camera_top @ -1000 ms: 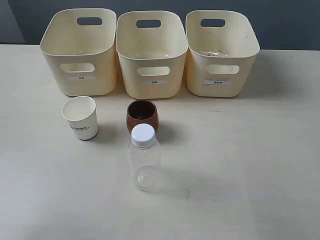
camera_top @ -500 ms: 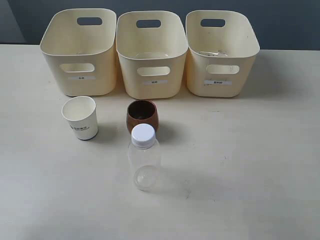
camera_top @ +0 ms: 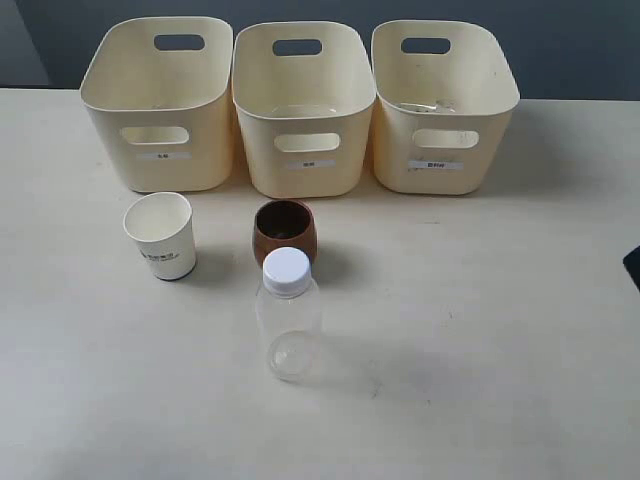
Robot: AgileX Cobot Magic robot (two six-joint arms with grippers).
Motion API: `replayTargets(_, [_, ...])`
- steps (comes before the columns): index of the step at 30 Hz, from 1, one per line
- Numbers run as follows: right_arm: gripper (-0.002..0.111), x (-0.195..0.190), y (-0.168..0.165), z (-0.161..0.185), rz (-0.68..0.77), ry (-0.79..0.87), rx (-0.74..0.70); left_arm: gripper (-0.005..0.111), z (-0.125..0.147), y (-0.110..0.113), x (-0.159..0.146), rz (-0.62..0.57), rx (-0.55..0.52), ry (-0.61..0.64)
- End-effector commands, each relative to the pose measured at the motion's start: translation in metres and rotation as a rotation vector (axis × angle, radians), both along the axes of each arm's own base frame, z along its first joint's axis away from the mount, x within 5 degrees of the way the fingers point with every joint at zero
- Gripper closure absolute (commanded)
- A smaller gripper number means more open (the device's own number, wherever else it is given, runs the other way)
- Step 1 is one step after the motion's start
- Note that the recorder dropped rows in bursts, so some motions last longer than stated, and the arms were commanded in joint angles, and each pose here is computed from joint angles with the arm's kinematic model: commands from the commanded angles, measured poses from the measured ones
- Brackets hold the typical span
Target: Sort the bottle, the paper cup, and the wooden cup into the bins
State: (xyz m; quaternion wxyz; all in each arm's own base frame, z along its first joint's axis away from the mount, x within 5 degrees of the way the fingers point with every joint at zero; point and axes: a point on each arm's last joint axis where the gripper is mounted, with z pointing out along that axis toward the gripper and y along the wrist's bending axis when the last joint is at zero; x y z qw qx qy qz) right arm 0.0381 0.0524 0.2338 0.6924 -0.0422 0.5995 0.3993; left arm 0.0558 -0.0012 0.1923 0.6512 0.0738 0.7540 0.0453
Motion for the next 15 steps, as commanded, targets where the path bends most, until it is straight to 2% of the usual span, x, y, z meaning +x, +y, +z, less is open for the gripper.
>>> replayTargets(1, [0.109, -0.002, -0.002, 0.007, -0.023, -0.078, 0.027, 0.107, 0.0, 0.0, 0.0, -0.003, -0.005, -0.004])
replayTargets(4, [0.109, -0.007, 0.0, 0.017, 0.02, -0.14, 0.051, 0.107, 0.0, 0.0, 0.0, -0.003, -0.005, -0.004])
replayTargets(8, [0.109, -0.021, 0.008, 0.039, 0.155, -0.281, 0.076, 0.107, 0.0, 0.0, 0.0, -0.003, -0.005, -0.004])
replayTargets(12, [0.109, -0.026, 0.009, 0.059, 0.16, -0.353, 0.044, 0.107, 0.0, 0.0, 0.0, -0.003, -0.005, -0.004])
replayTargets(15, [0.109, -0.031, 0.013, 0.069, 0.223, -0.396, 0.033, 0.107, 0.0, 0.0, 0.0, -0.003, -0.005, -0.004])
